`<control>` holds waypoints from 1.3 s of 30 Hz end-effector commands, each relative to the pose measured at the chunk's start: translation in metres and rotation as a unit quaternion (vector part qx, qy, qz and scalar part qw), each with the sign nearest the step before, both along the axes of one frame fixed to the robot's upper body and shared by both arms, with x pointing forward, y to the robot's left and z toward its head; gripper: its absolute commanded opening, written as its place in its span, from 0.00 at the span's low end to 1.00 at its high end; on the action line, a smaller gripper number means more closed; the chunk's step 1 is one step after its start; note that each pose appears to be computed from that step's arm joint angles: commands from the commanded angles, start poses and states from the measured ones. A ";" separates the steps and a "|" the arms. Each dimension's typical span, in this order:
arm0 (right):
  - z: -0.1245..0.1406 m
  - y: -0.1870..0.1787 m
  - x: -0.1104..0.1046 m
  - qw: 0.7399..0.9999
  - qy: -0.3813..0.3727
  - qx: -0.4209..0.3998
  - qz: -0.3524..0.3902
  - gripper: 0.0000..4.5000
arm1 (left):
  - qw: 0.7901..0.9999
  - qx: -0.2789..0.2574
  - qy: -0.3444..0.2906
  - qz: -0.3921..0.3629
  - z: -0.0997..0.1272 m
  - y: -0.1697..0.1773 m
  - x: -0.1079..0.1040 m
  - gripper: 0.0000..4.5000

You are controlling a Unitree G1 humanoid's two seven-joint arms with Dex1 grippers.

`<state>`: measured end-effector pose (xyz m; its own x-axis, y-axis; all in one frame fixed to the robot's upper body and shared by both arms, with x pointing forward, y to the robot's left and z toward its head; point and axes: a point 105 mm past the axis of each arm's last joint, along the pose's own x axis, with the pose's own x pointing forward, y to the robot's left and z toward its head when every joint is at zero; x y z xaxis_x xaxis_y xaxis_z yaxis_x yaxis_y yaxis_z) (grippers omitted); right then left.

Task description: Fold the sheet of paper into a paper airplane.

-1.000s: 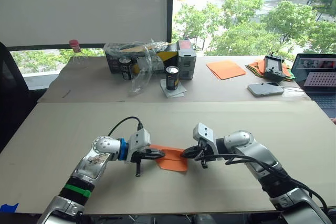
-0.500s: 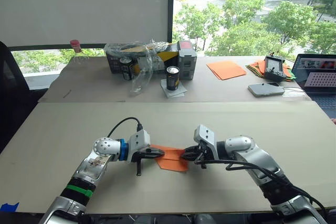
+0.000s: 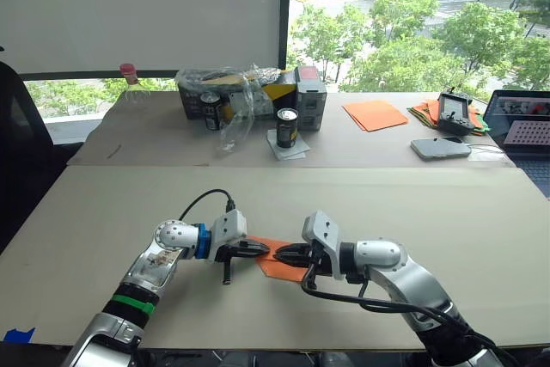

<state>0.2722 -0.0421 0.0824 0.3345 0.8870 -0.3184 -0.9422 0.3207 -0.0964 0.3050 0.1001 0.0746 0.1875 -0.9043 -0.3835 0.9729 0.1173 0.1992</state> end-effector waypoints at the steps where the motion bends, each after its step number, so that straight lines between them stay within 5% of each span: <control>1: 0.006 0.006 0.005 0.999 -0.040 0.022 -0.004 0.01 | 0.999 0.024 0.005 -0.023 -0.006 -0.002 -0.004 0.00; 11: -0.012 -0.002 0.009 0.999 -0.025 0.000 -0.020 0.01 | 0.999 0.025 0.002 -0.024 -0.007 -0.002 -0.003 0.00; 24: -0.027 -0.072 -0.004 0.995 -0.006 -0.052 -0.087 0.01 | 0.999 0.011 0.001 -0.032 -0.006 -0.006 -0.005 0.00; 34: 0.033 -0.063 0.009 0.990 -0.124 -0.004 -0.068 0.01 | 0.999 0.009 -0.004 -0.033 -0.005 -0.007 -0.003 0.00; 39: 0.030 -0.041 0.010 0.988 -0.149 -0.016 -0.036 0.01 | 0.999 0.008 -0.005 -0.034 -0.004 -0.008 -0.003 0.00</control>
<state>0.2844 -0.0906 0.1096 0.4933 0.8382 -0.2326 -0.8510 0.4097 -0.3287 0.3033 0.0919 0.0736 0.1396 -0.9142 -0.3804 0.9747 0.0593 0.2153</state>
